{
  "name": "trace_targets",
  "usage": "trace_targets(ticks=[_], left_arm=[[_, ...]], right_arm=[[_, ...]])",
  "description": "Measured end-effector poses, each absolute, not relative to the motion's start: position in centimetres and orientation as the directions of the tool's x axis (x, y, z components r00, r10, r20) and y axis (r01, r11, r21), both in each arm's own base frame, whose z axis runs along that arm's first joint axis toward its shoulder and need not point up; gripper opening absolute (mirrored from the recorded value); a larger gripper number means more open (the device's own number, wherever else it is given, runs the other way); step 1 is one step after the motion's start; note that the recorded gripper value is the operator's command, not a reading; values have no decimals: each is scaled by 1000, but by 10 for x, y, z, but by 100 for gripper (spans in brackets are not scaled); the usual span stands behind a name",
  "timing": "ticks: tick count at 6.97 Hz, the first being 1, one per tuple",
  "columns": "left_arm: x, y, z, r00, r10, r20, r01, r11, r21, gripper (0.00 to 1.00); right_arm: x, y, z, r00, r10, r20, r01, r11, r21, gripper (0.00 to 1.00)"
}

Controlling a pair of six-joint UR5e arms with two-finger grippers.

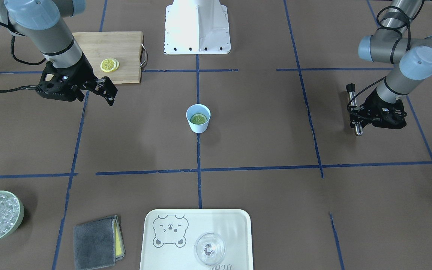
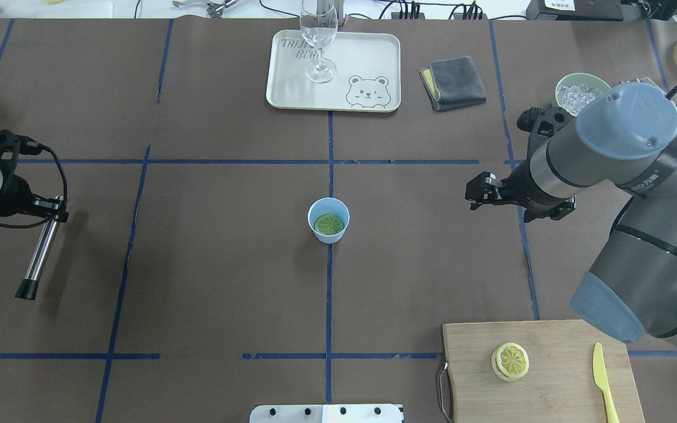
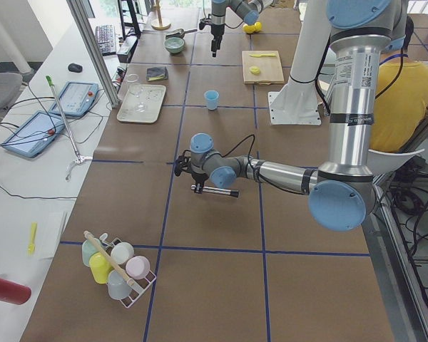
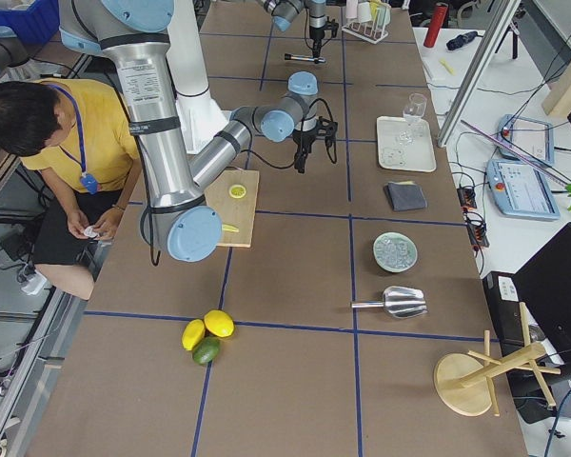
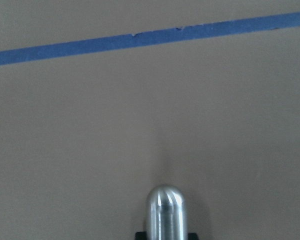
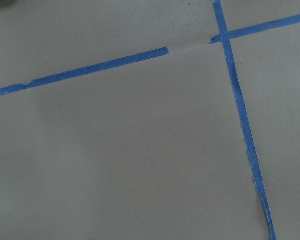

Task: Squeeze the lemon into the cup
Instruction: 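Lift the steel muddler and carry it over the blue cup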

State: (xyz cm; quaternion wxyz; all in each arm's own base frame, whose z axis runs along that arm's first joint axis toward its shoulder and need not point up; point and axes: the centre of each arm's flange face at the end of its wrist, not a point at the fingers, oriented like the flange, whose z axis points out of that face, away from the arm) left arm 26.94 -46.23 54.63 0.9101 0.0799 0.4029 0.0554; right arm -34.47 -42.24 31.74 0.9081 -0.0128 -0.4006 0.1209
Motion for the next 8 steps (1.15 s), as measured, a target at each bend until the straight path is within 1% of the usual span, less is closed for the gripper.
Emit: trace_targets(ticks=[2, 4, 7, 8], left_arm=[[264, -454, 458, 611, 241, -755, -19, 957, 290, 0], [268, -455, 342, 528, 345, -776, 17, 909, 417, 0], [334, -439, 183, 367, 530, -764, 23, 816, 577, 0], [349, -436, 144, 327, 574, -751, 61, 780, 623, 0]], right_arm=[[-343, -422, 317, 648, 230, 726, -208, 971, -122, 100], [-332, -416, 322, 649, 232, 724, -208, 970, -124, 100], [-302, -408, 336, 652, 257, 713, -234, 963, -133, 100], [-293, -408, 342, 655, 267, 707, -243, 960, -139, 100]])
